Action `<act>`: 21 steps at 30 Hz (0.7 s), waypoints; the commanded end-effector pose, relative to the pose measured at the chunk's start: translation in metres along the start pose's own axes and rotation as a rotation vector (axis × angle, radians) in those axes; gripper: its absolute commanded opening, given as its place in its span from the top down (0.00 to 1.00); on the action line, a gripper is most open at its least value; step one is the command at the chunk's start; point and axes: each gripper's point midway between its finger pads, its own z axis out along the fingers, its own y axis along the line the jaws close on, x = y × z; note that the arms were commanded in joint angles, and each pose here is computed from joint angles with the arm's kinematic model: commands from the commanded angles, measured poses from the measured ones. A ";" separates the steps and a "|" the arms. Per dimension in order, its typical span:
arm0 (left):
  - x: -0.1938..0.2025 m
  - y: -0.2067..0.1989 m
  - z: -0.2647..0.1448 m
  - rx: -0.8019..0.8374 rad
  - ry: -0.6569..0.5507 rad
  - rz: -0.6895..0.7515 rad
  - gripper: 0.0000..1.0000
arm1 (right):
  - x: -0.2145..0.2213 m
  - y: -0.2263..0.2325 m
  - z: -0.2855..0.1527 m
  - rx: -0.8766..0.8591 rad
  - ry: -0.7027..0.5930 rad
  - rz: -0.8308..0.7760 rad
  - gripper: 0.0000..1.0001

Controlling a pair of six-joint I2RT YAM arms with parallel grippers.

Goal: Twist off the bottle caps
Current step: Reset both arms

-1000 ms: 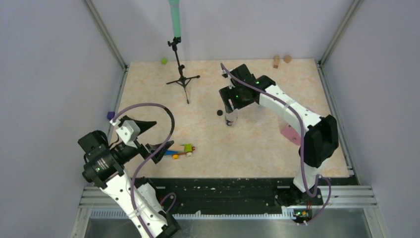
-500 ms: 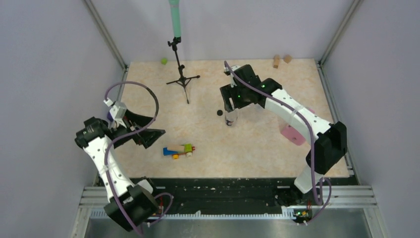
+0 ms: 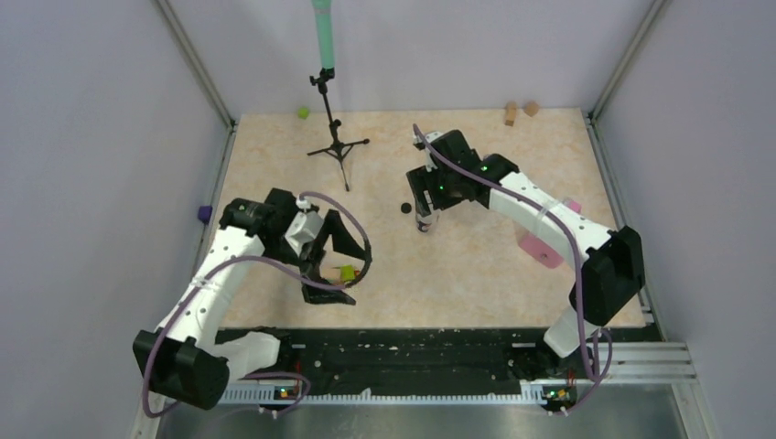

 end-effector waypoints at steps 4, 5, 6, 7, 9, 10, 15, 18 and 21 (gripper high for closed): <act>0.023 -0.027 0.017 0.091 -0.124 0.312 0.02 | -0.009 0.009 -0.020 -0.027 -0.084 -0.012 0.28; 0.025 -0.026 0.017 0.089 -0.123 0.309 0.02 | -0.008 0.009 -0.020 -0.026 -0.085 -0.013 0.28; 0.027 -0.023 0.018 0.089 -0.123 0.303 0.02 | -0.007 0.010 -0.020 -0.030 -0.085 -0.014 0.28; 0.030 -0.020 0.018 0.086 -0.123 0.308 0.01 | -0.007 0.010 -0.020 -0.030 -0.083 -0.012 0.28; 0.032 -0.015 0.018 0.081 -0.125 0.356 0.02 | -0.007 0.009 -0.020 -0.026 -0.083 -0.012 0.28; 0.028 -0.013 0.019 0.081 -0.126 0.370 0.02 | -0.007 0.009 -0.020 -0.022 -0.082 -0.012 0.28; -0.036 -0.022 0.021 0.119 -0.141 0.567 0.02 | -0.005 0.008 -0.021 -0.013 -0.078 -0.010 0.27; -0.081 -0.032 0.022 0.138 -0.154 0.727 0.02 | -0.004 0.007 -0.021 -0.010 -0.075 -0.010 0.27; -0.115 -0.044 0.022 0.152 -0.167 0.888 0.01 | -0.005 0.007 -0.022 -0.007 -0.076 -0.010 0.27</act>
